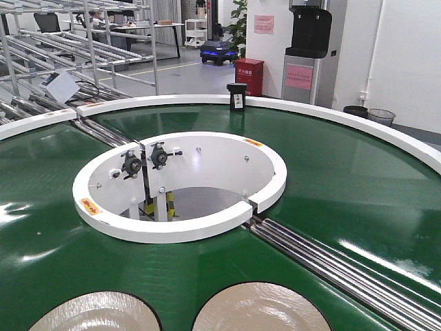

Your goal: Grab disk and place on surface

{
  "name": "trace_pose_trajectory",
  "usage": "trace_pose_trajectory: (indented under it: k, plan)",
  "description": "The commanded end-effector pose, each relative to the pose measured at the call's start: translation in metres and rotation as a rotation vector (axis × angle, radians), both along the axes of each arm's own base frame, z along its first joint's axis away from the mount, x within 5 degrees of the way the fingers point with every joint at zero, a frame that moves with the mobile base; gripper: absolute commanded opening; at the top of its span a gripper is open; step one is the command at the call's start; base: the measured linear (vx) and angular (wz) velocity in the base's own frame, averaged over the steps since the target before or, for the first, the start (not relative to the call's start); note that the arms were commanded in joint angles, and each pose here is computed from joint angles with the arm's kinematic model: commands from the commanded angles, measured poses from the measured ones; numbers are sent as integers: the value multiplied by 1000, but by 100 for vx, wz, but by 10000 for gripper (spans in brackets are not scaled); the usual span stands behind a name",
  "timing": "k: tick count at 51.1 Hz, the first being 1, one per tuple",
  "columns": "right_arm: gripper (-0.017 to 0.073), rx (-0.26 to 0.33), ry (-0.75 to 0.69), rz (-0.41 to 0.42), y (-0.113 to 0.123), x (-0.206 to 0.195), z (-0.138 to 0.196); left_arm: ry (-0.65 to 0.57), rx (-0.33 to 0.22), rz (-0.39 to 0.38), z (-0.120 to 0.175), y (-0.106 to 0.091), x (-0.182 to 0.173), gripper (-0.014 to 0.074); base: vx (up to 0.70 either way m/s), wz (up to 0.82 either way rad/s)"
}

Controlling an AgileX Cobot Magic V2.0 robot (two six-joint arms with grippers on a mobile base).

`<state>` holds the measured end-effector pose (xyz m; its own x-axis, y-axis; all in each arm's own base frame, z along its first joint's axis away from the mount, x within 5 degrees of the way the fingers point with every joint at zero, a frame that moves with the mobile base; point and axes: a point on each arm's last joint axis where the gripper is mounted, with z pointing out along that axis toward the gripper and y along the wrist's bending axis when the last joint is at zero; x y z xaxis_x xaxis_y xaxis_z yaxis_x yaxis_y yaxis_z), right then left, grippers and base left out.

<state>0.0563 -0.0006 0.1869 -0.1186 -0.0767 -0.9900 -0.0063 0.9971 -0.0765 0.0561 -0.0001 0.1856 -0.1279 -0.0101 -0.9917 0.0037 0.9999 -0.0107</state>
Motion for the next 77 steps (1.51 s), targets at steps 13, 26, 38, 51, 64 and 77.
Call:
trace_pose_trajectory:
  k: [13, 26, 38, 51, 64, 77]
  plan:
    - [-8, -12, -85, 5, 0, 0, 5, -131, -8, -3, 17, 0, -1, -8, 0, 0]
    - [-8, -12, -85, 5, 0, 0, 5, -172, -9, -4, 21, 0, -1, -8, 0, 0]
    - [-8, -12, -85, 5, 0, 0, 5, -214, -17, -5, 25, 0, -1, -8, 0, 0]
    - [-8, -5, -179, 12, 1, 0, 14, -280, -20, -7, 32, -1, -2, -8, 0, 0]
    - [-8, -18, -351, 24, 2, -2, 30, -472, -57, -16, 51, -1, -7, -8, 0, 0]
    - [-8, 105, -301, 16, 1, -6, 101, -613, -56, -18, 124, -1, -27, -8, 0, 0]
